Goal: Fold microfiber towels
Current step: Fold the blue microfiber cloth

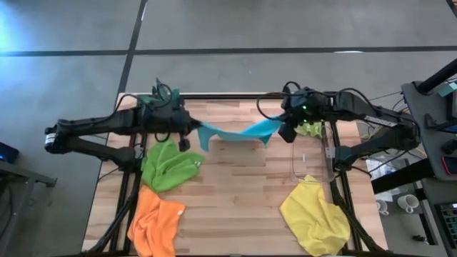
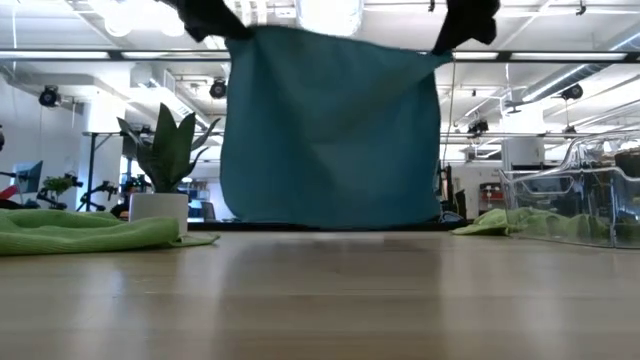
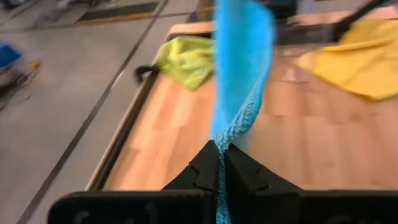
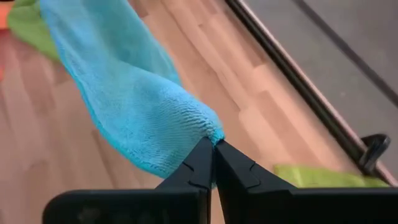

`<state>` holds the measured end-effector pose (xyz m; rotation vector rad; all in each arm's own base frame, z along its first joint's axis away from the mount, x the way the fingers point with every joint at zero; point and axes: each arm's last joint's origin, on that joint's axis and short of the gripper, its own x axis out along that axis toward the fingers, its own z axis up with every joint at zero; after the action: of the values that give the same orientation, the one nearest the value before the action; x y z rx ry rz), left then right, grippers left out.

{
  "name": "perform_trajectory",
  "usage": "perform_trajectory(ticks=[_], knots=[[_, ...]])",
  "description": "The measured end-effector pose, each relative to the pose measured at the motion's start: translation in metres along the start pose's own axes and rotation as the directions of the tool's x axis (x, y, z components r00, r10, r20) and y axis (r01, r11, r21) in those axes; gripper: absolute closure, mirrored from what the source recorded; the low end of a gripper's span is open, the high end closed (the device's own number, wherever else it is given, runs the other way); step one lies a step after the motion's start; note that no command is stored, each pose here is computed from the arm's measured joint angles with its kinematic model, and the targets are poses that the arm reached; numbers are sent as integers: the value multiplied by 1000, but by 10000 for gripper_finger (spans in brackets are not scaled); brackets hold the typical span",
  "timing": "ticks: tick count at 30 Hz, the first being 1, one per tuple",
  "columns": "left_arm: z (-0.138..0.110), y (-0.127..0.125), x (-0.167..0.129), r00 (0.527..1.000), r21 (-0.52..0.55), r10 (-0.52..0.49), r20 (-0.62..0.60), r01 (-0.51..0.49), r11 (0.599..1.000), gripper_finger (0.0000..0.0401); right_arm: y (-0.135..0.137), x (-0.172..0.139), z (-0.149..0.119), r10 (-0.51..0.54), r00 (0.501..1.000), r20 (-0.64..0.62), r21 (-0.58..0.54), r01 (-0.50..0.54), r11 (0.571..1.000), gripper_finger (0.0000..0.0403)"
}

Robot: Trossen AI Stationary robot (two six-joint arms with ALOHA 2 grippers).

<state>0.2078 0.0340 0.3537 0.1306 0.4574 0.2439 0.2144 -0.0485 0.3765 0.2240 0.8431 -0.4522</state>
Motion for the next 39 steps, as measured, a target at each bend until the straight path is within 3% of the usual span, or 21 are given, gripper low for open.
perform_trajectory(ticks=[7,15,21,26,29,32,36,39], knots=[[18,-18,-10,994,11,-87,69,87,996,401,12,-21,4,60,997,52,-4,-60,998,394],[15,-46,-7,980,17,-197,21,197,980,401,36,-25,-3,118,993,10,-3,-118,993,394],[15,-56,-10,973,43,-230,9,230,972,401,44,-13,-3,21,1000,-1,-4,-21,1000,394],[12,-54,-13,975,55,-220,-34,221,974,401,42,32,8,-74,992,-101,-28,71,997,394],[20,-50,-23,974,63,-219,-51,222,973,401,37,70,23,-107,990,-92,-67,101,993,394],[29,-43,-33,978,82,-196,-76,202,976,401,29,100,53,-101,994,44,-101,105,989,394],[40,-38,-42,981,85,-164,-107,174,981,401,21,115,102,-77,965,252,-148,117,982,394],[41,-40,-35,979,63,-165,-118,173,983,401,22,125,120,-27,967,255,-185,76,980,394]])
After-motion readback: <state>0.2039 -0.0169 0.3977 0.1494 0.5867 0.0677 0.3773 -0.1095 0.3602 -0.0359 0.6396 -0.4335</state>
